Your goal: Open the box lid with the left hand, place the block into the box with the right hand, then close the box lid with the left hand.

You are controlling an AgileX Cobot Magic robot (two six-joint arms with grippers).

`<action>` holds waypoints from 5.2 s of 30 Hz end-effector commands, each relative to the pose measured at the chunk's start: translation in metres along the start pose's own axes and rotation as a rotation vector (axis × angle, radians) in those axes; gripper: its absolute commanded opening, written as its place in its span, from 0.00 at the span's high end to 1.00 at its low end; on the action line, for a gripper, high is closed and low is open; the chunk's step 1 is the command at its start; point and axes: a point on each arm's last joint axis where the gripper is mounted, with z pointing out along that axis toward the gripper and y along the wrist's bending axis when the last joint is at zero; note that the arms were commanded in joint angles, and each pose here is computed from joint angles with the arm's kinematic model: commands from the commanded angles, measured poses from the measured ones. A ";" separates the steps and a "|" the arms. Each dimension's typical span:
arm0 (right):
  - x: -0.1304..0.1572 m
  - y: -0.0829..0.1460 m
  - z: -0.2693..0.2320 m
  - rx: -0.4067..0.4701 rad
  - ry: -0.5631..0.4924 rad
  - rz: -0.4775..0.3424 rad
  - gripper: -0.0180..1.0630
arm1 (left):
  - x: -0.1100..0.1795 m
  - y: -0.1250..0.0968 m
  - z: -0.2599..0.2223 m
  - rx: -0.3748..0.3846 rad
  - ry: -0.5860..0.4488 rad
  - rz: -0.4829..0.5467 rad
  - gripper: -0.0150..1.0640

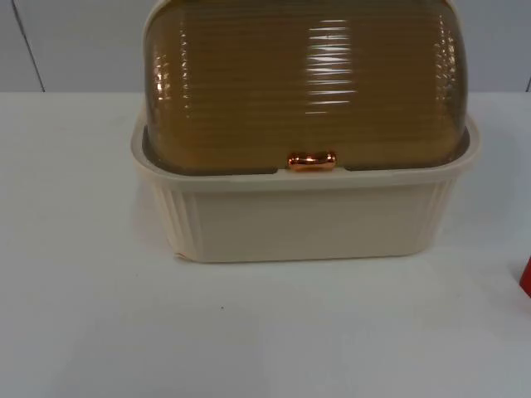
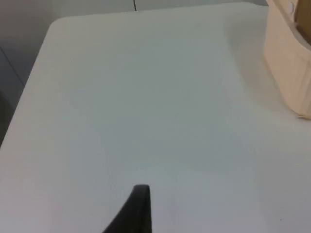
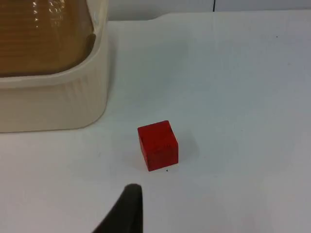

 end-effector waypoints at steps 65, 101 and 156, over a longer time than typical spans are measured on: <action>-0.189 -0.011 0.102 0.100 -0.081 -0.116 0.02 | -0.162 -0.147 0.184 0.402 0.085 1.008 0.02; -0.187 -0.013 0.102 0.118 -0.060 -0.170 0.02 | -0.064 -0.262 0.232 0.256 -0.195 1.286 0.02; -0.187 -0.013 0.102 0.118 -0.063 -0.166 0.02 | -0.049 -0.266 0.267 0.551 -0.030 1.320 0.99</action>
